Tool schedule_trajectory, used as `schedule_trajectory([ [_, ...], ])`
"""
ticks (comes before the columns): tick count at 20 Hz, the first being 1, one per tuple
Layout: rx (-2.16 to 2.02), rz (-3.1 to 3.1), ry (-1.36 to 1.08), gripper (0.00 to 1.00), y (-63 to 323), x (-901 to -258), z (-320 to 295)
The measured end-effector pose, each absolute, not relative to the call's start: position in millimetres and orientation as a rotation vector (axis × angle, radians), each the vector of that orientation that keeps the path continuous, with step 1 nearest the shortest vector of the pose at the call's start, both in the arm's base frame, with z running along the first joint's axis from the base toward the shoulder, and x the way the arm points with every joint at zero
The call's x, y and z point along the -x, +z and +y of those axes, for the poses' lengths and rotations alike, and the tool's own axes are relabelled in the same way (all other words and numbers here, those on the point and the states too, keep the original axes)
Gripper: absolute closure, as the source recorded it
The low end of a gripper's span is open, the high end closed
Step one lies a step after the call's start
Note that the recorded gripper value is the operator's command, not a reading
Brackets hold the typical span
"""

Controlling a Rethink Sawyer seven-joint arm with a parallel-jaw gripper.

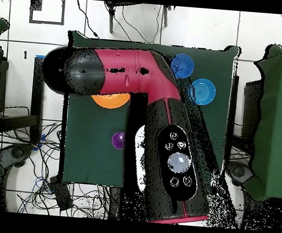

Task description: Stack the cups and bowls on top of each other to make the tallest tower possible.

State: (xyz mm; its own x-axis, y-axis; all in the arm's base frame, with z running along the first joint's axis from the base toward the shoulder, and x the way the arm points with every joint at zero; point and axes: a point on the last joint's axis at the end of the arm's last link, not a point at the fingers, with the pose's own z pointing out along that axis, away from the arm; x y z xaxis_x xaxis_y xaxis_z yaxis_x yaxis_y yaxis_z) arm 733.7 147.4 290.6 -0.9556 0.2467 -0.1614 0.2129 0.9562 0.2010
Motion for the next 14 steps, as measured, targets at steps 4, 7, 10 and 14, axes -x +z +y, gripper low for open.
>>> schedule_trajectory([
  [4,-0.349,2.921,0.253,1.00,288.5,-739.8,150.1],
  [7,-0.357,2.928,0.234,1.00,286.1,-741.9,148.5],
  [10,-0.370,2.950,0.201,1.00,283.5,-740.9,143.6],
  [14,-0.390,2.989,0.148,1.00,278.7,-737.2,135.9],
])
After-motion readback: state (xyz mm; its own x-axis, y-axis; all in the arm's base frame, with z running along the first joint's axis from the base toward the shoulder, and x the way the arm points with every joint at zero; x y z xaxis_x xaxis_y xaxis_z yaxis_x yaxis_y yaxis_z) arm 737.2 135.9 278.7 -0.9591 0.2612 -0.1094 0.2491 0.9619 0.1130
